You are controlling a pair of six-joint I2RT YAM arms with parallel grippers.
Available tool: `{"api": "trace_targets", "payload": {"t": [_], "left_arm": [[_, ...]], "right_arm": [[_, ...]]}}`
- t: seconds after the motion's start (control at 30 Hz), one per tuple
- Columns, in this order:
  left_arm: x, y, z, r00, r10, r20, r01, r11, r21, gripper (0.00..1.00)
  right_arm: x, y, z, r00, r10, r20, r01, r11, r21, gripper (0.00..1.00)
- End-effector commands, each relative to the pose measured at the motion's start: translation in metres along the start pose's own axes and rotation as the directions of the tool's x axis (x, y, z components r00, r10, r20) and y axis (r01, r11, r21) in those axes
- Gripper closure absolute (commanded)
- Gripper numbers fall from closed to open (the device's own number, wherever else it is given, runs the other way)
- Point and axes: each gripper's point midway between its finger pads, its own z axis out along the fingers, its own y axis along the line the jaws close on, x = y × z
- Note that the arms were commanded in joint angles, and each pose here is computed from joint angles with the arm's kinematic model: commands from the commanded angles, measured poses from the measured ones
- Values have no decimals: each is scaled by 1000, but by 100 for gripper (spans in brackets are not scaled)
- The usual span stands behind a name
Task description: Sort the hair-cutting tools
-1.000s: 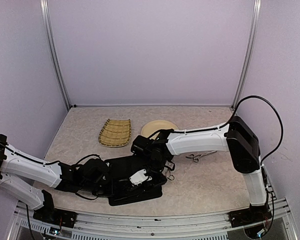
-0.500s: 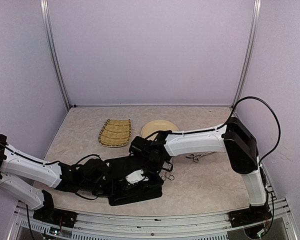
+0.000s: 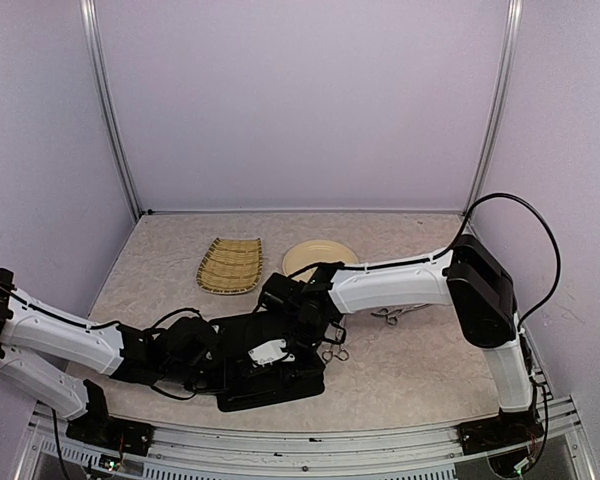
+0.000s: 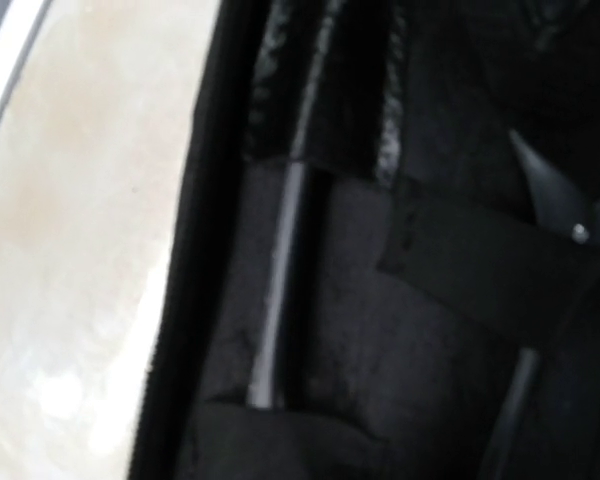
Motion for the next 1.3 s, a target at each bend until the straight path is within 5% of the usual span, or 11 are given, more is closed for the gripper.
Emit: {"api": "trace_targets", "payload": {"t": [0.0, 0.3, 0.53, 0.67, 0.87, 0.9, 0.97, 1.03, 1.1, 1.27], "left_arm": [[14, 23, -7, 997, 46, -57, -52, 992, -118, 100], [-37, -18, -49, 984, 134, 114, -126, 989, -79, 100], [-80, -37, -84, 947, 191, 258, -160, 978, -136, 78], [-118, -64, -117, 889, 265, 373, -212, 961, -179, 68], [-179, -131, -186, 725, 337, 601, -313, 938, -148, 57], [-186, -140, -195, 696, 341, 631, -327, 934, -145, 47], [-201, -156, -210, 638, 352, 685, -348, 925, -151, 4], [-213, -169, -216, 591, 391, 706, -379, 907, -185, 1], [-223, -174, -211, 554, 447, 702, -393, 884, -253, 1], [-245, -179, -159, 575, 497, 650, -359, 867, -345, 1]], "right_arm": [[-11, 1, 3, 997, -25, 75, 24, 1000, 21, 81], [3, 4, -49, 997, -25, 71, 18, 994, 107, 72], [11, -6, -109, 993, -10, 115, -17, 974, 227, 72], [18, -23, -162, 984, 10, 178, -73, 934, 351, 71], [37, -44, -254, 951, 16, 307, -198, 796, 572, 69], [42, -47, -270, 947, 9, 322, -217, 757, 616, 66], [57, -50, -293, 939, 16, 345, -265, 672, 691, 49], [73, -56, -318, 920, 32, 391, -341, 556, 758, 3], [93, -64, -326, 897, 78, 434, -415, 487, 769, 0], [127, -71, -289, 878, 167, 449, -460, 557, 691, 9]]}}
